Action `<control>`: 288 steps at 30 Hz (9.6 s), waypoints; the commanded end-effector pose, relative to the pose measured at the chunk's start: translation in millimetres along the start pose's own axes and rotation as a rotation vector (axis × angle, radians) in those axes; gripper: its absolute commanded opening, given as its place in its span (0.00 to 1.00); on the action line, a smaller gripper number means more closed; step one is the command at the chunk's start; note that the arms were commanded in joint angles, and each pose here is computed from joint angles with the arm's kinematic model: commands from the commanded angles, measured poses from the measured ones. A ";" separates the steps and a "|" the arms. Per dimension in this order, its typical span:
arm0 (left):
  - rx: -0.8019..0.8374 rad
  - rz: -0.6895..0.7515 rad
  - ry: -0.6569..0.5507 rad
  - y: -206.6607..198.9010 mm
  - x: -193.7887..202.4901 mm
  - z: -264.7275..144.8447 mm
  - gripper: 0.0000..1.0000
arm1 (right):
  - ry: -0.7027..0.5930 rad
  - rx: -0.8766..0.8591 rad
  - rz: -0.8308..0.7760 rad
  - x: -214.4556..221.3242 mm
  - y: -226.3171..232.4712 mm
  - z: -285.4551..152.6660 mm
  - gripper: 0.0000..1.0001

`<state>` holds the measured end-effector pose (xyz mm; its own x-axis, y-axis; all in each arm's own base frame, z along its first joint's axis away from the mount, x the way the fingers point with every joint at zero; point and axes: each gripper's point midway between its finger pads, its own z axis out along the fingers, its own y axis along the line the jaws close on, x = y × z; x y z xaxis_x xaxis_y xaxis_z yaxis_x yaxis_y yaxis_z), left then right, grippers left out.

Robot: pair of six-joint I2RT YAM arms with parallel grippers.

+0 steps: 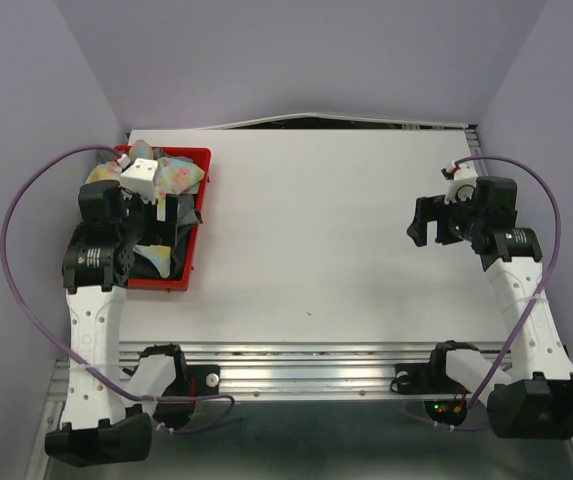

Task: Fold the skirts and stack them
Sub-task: Grab the skirt from the pile, then move the skirt to the center of the board, then flatten the skirt out

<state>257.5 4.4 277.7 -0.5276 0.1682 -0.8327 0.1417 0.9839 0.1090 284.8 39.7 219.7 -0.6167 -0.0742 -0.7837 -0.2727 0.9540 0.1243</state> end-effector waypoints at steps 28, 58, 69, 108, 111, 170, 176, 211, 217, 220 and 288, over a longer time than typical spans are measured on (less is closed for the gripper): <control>0.271 -0.103 0.235 74.1 -32.8 127.4 0.99 | -0.018 -0.061 -0.021 -8.8 8.0 3.7 1.00; 0.517 0.233 -0.261 -87.8 -215.9 26.6 0.00 | -0.038 -0.113 0.021 -25.7 17.1 4.3 1.00; 0.924 0.346 -0.332 -224.6 -205.8 13.2 0.00 | -0.025 -0.116 0.037 -28.8 15.7 9.5 1.00; 1.041 0.508 0.015 -318.0 -9.1 22.2 0.97 | 0.075 -0.279 0.043 -47.1 20.9 82.4 0.88; 0.942 0.399 0.069 -286.1 -6.9 53.4 0.92 | 0.108 -0.289 0.074 -52.0 18.8 106.6 0.83; 0.960 0.295 0.238 -241.2 23.1 171.5 0.78 | 0.192 -0.453 -0.172 -59.5 155.9 302.0 0.01; 1.036 0.345 0.311 -260.7 47.5 176.4 0.79 | 0.172 -0.444 -0.170 -68.8 156.2 299.5 0.01; 0.656 0.533 0.074 -182.7 -10.4 116.8 0.00 | -0.268 -0.112 -0.079 -228.2 7.4 145.8 0.01; 0.483 0.532 -0.119 -163.0 -77.1 114.7 0.00 | -0.415 0.017 -0.103 -266.6 -15.4 113.7 0.01; 0.393 0.513 -0.248 -153.9 -124.9 110.1 0.00 | -0.471 0.075 -0.101 -281.5 -27.7 105.7 0.01; 1.022 0.318 0.294 -327.2 35.6 225.7 0.37 | 0.701 -0.318 0.298 90.0 20.4 146.9 0.71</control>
<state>402.9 -316.2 42.2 -0.5715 0.5740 -0.5864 0.8093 0.5122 -0.2875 336.3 99.6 60.4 -0.9886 -0.0586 -0.1388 -0.1251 0.8329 0.5391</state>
